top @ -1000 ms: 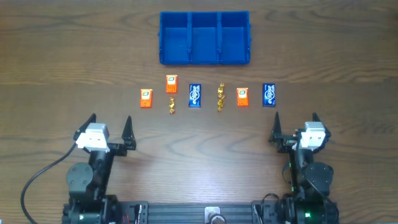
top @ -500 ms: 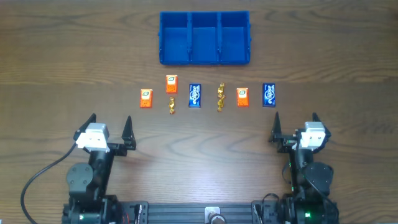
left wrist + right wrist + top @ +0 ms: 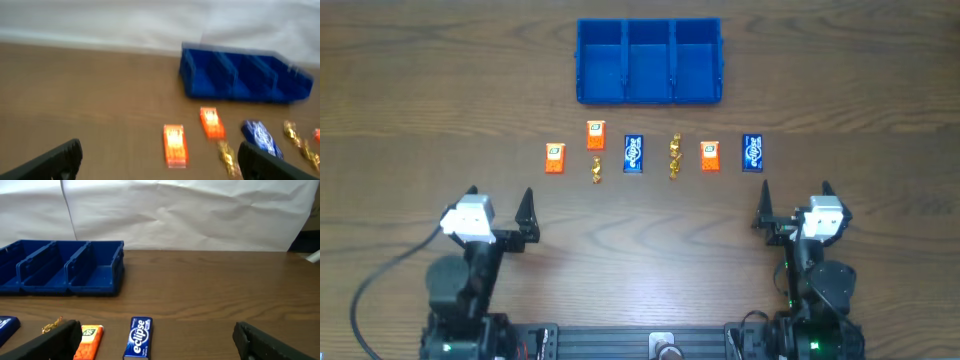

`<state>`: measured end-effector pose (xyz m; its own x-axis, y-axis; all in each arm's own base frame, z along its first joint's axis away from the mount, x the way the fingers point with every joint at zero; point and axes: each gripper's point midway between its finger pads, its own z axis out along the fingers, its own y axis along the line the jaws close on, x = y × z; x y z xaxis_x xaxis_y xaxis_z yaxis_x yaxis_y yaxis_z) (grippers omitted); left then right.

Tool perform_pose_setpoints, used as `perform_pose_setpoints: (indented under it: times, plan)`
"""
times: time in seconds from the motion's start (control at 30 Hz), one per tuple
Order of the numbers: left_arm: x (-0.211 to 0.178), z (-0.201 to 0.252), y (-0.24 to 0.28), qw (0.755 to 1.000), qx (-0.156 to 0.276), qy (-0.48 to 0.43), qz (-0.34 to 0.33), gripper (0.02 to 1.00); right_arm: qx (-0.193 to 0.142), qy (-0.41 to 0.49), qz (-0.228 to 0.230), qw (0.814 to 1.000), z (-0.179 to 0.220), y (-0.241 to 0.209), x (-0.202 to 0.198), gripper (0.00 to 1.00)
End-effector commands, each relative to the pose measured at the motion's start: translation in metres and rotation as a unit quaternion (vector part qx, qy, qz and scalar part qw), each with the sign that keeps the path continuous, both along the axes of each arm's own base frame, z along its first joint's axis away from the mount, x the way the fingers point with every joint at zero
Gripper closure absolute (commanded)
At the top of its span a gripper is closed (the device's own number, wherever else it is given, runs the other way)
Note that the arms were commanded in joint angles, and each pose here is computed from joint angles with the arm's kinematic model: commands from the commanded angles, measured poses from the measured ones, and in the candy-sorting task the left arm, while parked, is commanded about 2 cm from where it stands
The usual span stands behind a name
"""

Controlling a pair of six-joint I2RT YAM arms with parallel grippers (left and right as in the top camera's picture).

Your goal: Sort Candies Into Trays

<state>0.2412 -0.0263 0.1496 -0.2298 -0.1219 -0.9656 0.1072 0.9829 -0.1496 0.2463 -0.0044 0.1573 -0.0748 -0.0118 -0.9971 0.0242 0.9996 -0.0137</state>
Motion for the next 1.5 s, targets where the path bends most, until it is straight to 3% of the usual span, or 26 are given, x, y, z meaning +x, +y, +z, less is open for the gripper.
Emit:
perform_pose_setpoints:
  times: [0.03, 0.2, 0.43, 0.63, 0.87, 1.3, 1.43, 1.5]
  plan:
    - [0.014, 0.092, -0.011, 0.997, -0.017, 0.072, -0.016, 0.020, 0.005, 0.001, 0.003, 1.000, -0.001, 0.002, 0.000, 0.001]
    - [0.053, 0.098, -0.015, 0.972, -0.013, 0.235, -0.012, 0.018, 0.005, 0.001, 0.003, 1.000, -0.001, 0.002, 0.000, 0.001]
    - [0.085, -0.009, -0.042, 0.905, 0.035, 0.423, -0.024, 0.018, 0.005, 0.001, 0.003, 1.000, -0.001, 0.002, 0.000, 0.001]
    - [0.091, -0.066, -0.044, 0.868, 0.053, 0.493, -0.018, 0.018, 0.005, 0.001, 0.003, 1.000, -0.001, 0.002, 0.000, 0.001]
    - [0.100, -0.105, -0.039, 0.851, 0.077, 0.519, -0.002, 0.018, 0.005, 0.001, 0.003, 1.000, -0.001, 0.002, 0.000, 0.001]
    - [0.114, -0.146, -0.053, 0.845, 0.095, 0.527, -0.008, 0.029, 0.005, 0.001, 0.003, 1.000, -0.001, 0.002, 0.000, 0.001]
    - [0.114, -0.149, -0.052, 0.844, 0.092, 0.528, -0.002, 0.123, 0.005, 0.001, 0.003, 1.000, -0.001, 0.002, 0.000, 0.001]
    - [0.114, -0.149, -0.051, 0.844, 0.093, 0.528, 0.000, 0.253, 0.005, 0.001, 0.003, 1.000, -0.001, 0.002, 0.000, 0.003]
